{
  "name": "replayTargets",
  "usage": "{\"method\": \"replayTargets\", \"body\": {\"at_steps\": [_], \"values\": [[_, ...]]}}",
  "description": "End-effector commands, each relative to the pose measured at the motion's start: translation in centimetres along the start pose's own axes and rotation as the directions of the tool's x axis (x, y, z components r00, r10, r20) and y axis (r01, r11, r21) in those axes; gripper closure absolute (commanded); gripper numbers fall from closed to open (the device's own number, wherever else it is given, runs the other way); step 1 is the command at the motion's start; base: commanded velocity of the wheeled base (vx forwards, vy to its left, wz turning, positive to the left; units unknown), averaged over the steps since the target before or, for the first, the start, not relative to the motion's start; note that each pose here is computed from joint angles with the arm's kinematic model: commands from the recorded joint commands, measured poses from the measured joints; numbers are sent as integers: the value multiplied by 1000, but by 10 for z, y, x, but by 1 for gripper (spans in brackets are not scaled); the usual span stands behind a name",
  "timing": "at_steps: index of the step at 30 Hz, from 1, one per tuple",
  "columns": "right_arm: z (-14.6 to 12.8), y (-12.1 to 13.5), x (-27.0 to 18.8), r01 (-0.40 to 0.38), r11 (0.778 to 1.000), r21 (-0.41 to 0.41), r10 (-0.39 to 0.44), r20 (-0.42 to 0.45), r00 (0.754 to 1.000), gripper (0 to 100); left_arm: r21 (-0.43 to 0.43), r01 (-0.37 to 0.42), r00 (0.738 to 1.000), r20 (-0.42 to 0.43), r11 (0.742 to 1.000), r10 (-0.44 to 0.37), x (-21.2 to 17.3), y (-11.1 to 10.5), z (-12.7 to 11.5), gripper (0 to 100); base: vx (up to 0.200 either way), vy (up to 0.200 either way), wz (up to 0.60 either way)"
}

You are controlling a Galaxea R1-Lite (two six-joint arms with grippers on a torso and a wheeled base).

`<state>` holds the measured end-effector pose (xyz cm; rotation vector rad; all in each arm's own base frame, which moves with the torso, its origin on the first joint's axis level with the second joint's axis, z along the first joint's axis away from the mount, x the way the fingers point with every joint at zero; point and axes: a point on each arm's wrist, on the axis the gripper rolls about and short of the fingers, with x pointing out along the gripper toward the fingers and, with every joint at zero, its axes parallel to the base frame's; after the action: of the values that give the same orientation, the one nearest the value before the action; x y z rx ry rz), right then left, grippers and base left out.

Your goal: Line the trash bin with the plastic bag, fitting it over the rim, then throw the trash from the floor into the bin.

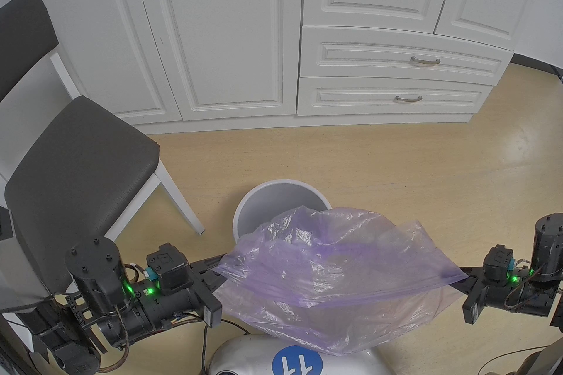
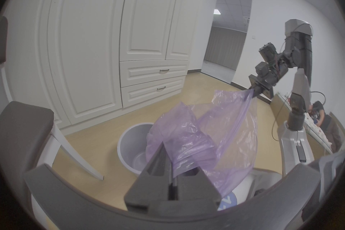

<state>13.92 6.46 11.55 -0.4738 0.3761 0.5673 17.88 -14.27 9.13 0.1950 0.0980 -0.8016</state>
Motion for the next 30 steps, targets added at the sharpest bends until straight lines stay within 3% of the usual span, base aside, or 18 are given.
{"method": "replayTargets", "body": {"at_steps": [1,8,12,15,23,30], "values": [[5,7,9,-33,999,29,33,-11,999,100,-30,-12,1000,16,999,13,12,-12,5,100,0,0,0],[16,18,23,-27,992,120,24,32,999,100,-55,-28,999,18,998,29,18,-23,6,100,0,0,0],[25,25,37,25,980,198,-38,63,997,100,-78,-16,999,33,997,19,20,-27,10,100,0,0,0],[34,36,52,78,957,278,-104,77,992,100,-133,-75,995,54,988,82,28,-33,16,100,0,0,0],[43,43,56,46,945,324,-86,111,990,100,-184,-129,988,64,975,142,41,-38,18,100,0,0,0],[55,41,60,29,914,405,-94,144,985,100,-222,-133,985,78,966,153,41,-35,22,100,0,0,0]]}}
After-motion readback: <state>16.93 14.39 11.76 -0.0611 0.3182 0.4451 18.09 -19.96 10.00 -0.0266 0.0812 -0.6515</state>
